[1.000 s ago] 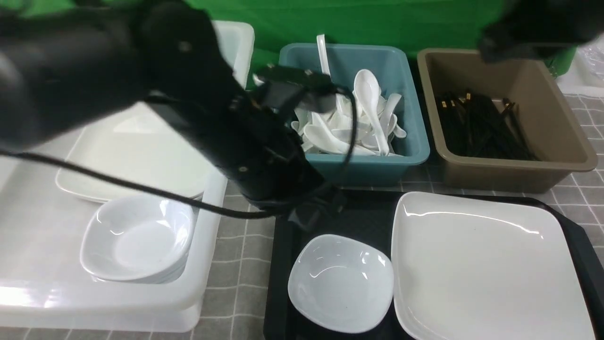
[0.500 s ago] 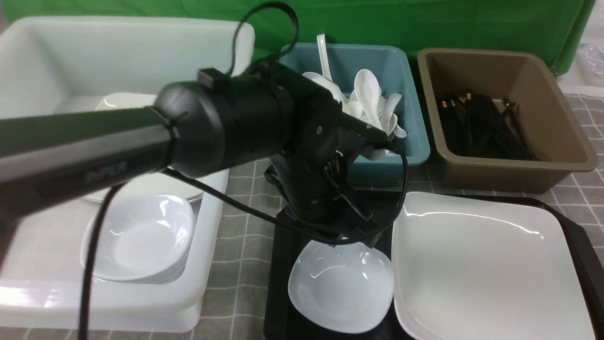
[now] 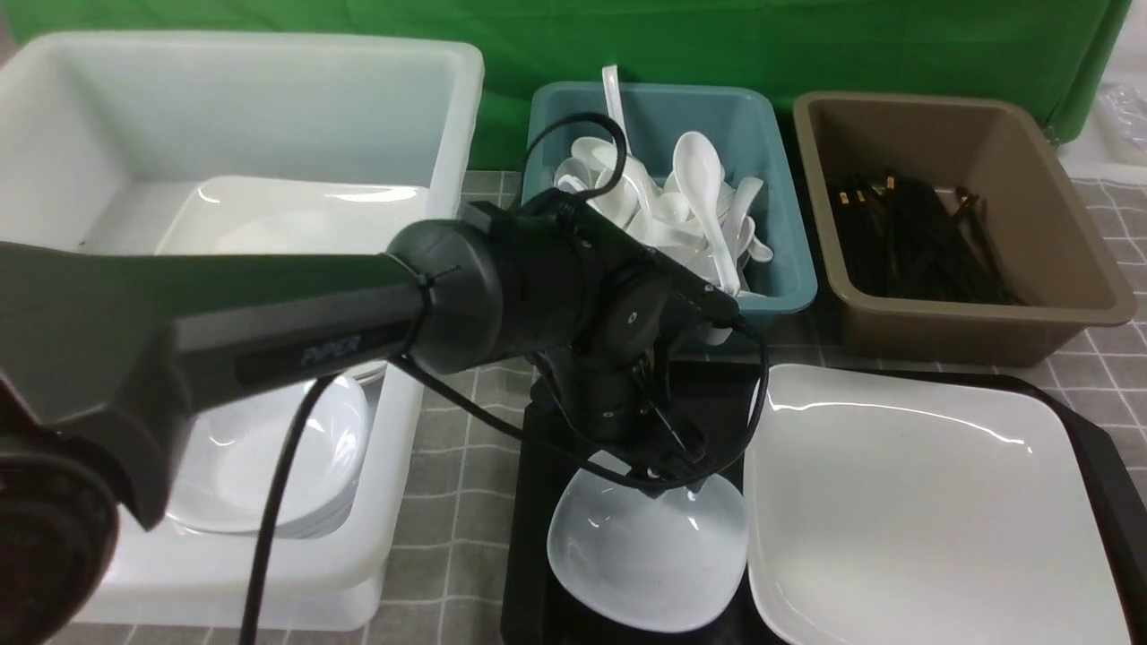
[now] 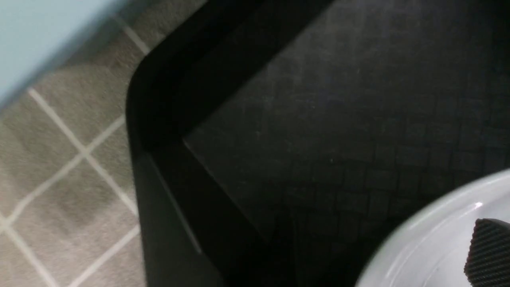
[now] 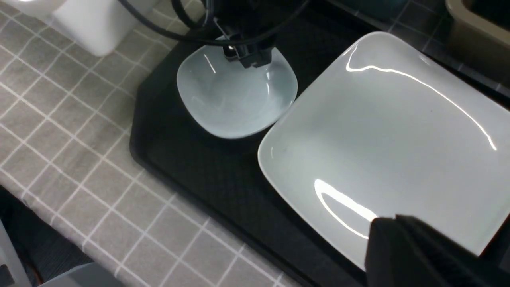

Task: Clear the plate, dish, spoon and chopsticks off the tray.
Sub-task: Use the left arm to grab a small plate from the dinner plate

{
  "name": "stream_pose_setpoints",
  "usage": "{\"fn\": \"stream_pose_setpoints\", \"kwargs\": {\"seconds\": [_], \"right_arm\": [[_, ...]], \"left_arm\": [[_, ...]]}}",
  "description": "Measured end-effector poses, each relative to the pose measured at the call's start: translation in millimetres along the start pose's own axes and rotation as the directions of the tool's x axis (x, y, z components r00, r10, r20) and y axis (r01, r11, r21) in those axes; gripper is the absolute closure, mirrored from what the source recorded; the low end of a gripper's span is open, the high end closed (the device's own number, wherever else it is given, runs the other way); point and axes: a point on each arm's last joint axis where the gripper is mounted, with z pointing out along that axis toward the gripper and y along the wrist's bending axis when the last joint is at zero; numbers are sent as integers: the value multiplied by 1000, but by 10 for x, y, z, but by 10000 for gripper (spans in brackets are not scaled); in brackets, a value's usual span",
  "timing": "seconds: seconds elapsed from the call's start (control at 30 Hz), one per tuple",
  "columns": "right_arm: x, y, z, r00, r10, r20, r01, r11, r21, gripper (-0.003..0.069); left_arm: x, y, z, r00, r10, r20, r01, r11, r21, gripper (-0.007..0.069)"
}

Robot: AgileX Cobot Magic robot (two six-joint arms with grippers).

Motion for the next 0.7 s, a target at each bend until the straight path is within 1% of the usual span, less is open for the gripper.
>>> {"fn": "stream_pose_setpoints", "kwargs": {"seconds": [0.33, 0.4, 0.43, 0.47, 0.53, 0.63, 0.7], "right_arm": [[-7, 1, 0, 1000, 1, 7, -1, 1000, -1, 640], [-9, 0, 0, 1000, 1, 10, -1, 1000, 0, 640], [-10, 0, 0, 1000, 1, 11, -1, 1000, 0, 640], [-10, 0, 0, 1000, 1, 11, -1, 1000, 0, 640], [-17, -1, 0, 1000, -3, 19, 2, 1000, 1, 640], [-31, -2, -1, 999, -2, 34, 2, 1000, 2, 640], [-39, -3, -1, 999, -3, 43, 3, 1000, 4, 640]], "left_arm": [[44, -53, 129, 997, -52, -51, 54, 998, 45, 66], [46, -57, 140, 997, -59, -59, 61, 997, 47, 78], [43, -59, 137, 996, -68, -62, 71, 996, 49, 101], [44, -59, 137, 996, -68, -62, 71, 996, 50, 101], [68, -62, 135, 990, -100, -98, 106, 993, 47, 212], [121, -51, 90, 981, -114, -159, 123, 992, 42, 371], [125, -49, 36, 978, -127, -163, 136, 990, 42, 395]]}}
